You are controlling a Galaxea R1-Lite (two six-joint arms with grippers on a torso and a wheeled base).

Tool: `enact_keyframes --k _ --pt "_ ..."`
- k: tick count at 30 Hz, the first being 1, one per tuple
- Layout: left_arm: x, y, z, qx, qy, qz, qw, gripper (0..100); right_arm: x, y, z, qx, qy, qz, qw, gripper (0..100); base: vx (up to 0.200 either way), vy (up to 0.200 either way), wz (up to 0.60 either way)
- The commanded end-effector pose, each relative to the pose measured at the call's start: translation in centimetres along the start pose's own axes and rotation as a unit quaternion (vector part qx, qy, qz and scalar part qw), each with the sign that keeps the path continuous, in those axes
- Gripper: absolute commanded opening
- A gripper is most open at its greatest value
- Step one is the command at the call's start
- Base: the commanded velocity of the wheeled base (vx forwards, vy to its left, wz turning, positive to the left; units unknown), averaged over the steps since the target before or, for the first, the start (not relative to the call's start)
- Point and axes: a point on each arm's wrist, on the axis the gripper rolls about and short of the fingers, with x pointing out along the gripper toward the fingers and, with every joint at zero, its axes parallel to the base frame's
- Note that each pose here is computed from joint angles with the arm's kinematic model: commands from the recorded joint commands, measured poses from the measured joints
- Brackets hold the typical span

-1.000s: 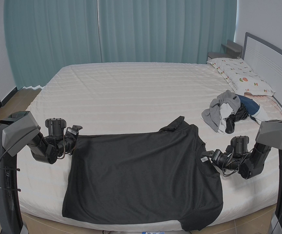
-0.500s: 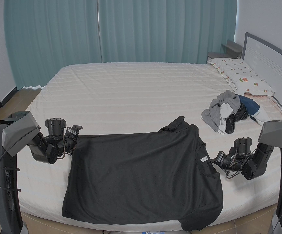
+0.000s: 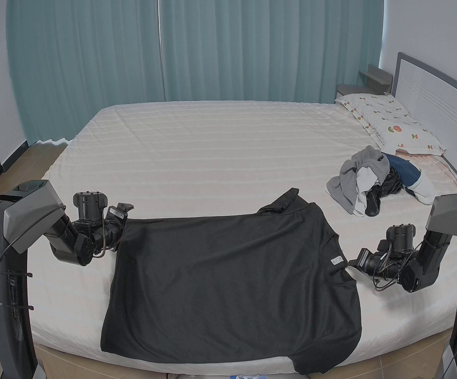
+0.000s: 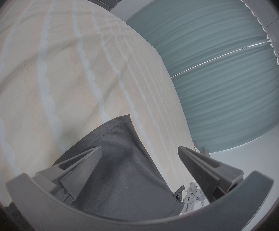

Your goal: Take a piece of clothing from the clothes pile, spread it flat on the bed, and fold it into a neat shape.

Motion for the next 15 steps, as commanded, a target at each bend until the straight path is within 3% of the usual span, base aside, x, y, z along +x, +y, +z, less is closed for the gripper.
enact_keyframes --k 1,15 --pt "0.03 0.06 -0.02 0.0 0.0 0.001 1.0 100 -0.61 -0.22 0.36 -0.002 -0.006 -0.004 1.0 0 0.0 0.0 0.0" --pt "0.02 0.09 -0.04 0.001 0.0 0.001 1.0 100 -0.71 -0.48 0.3 -0.008 -0.002 -0.004 1.0 0 0.0 0.0 0.0"
